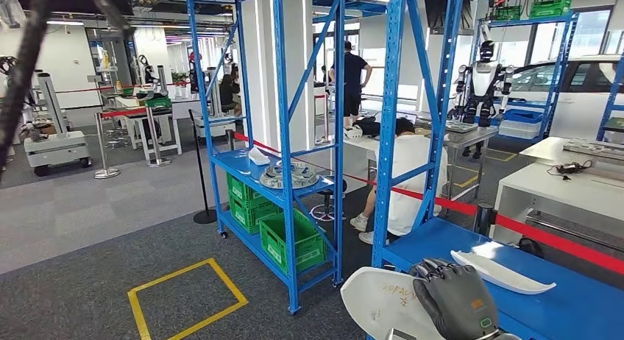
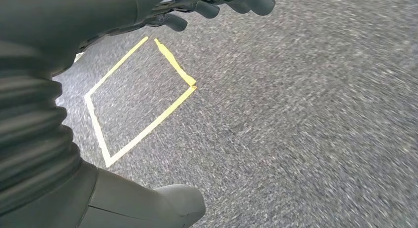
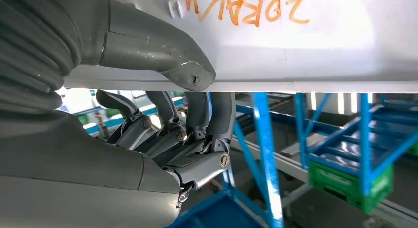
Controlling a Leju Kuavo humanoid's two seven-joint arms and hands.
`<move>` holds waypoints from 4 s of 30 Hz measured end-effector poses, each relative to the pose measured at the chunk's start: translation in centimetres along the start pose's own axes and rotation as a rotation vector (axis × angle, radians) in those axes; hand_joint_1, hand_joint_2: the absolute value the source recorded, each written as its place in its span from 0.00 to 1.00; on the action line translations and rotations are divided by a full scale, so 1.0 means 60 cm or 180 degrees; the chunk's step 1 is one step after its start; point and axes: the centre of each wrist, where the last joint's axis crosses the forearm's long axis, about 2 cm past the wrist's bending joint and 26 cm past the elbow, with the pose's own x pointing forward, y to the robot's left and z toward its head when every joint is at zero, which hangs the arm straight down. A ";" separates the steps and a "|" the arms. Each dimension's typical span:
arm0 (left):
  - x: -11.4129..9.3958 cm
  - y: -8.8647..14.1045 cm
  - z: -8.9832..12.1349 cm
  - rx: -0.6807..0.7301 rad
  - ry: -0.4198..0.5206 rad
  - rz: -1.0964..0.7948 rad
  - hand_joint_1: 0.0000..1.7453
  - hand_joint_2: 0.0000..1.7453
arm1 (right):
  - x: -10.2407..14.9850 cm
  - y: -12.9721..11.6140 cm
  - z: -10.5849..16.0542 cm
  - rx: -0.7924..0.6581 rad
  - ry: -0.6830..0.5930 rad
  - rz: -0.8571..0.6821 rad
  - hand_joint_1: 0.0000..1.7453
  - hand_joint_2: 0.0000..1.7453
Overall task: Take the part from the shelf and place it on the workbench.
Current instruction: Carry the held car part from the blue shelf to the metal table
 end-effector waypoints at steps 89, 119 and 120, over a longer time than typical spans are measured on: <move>-0.028 0.008 0.006 -0.0200 0.0198 -0.0210 0.00 1.00 | 0.032 -0.009 -0.066 -0.0195 0.0045 -0.0130 1.00 1.00; -0.037 0.016 0.006 -0.0209 0.0247 -0.0162 0.00 1.00 | 0.045 -0.002 -0.080 -0.0181 0.0011 -0.0173 1.00 1.00; -0.038 0.017 0.006 -0.0213 0.0250 -0.0162 0.00 1.00 | 0.046 -0.002 -0.081 -0.0180 0.0008 -0.0180 1.00 1.00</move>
